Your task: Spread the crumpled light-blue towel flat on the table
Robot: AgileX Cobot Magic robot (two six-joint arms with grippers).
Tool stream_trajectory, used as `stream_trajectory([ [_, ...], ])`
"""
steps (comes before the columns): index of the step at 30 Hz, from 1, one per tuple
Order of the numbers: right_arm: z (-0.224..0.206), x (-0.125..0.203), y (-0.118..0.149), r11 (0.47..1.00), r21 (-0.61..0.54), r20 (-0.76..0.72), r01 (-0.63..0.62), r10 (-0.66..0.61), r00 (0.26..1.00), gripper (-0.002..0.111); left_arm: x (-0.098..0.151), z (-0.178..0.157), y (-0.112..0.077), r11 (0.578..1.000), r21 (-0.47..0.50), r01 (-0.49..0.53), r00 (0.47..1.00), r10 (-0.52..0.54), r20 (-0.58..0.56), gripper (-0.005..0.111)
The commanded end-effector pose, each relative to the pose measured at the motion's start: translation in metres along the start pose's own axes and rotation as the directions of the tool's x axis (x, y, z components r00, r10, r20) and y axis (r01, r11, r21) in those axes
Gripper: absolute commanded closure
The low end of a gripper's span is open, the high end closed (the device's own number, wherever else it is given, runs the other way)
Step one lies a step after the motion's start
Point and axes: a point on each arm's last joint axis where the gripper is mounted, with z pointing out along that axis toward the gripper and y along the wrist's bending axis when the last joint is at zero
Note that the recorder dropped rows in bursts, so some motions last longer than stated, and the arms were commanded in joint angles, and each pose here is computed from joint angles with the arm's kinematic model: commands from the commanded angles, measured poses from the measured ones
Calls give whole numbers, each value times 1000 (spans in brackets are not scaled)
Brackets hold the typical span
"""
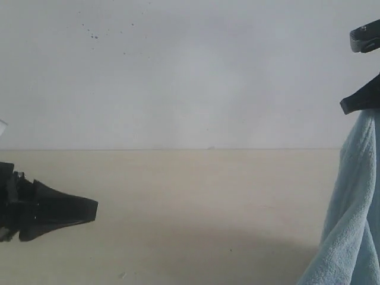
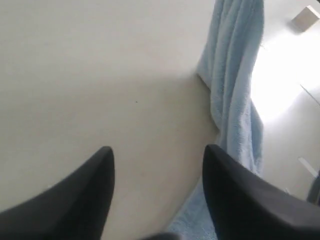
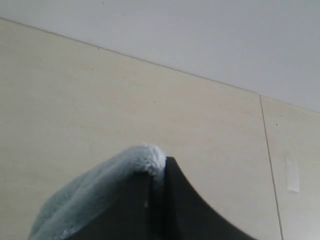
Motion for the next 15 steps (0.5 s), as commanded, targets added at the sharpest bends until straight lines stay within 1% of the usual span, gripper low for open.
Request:
stream_trajectory([
  [1, -13, -1, 0, 999, -48, 0, -19, 19, 1000, 108, 24, -4, -10, 998, 34, 56, 998, -55, -30, 56],
  [2, -14, -1, 1, 998, -58, 0, -22, 22, 1000, 108, 32, -4, -10, 997, 34, 73, 997, -71, -44, 56],
  [3, -15, -1, 2, 997, -74, 1, -28, 28, 1000, 108, 47, -3, -11, 994, 31, 102, 992, -99, -72, 56],
  [4, -16, -1, 2, 996, -79, 3, -32, 32, 999, 108, 53, -3, -11, 993, 29, 114, 990, -112, -82, 56],
  [5, -18, -2, 2, 996, -83, 8, -37, 38, 999, 108, 62, -3, -10, 991, 5, 136, 986, -135, -96, 56],
  [7, -21, -3, 2, 995, -92, 14, -45, 47, 999, 108, 72, -2, -7, 981, -35, 192, 975, -195, -108, 56],
  [10, -24, -4, 2, 993, -102, 28, -61, 64, 998, 108, 93, -2, -4, 951, -99, 293, 943, -305, -134, 56],
  [13, -24, -5, 3, 992, -112, 42, -65, 70, 997, 108, 108, -2, -6, 904, -119, 411, 892, -425, -155, 56],
  [15, -24, -6, 3, 992, -112, 46, -65, 71, 996, 108, 114, -3, -5, 892, -150, 427, 881, -447, -154, 56],
])
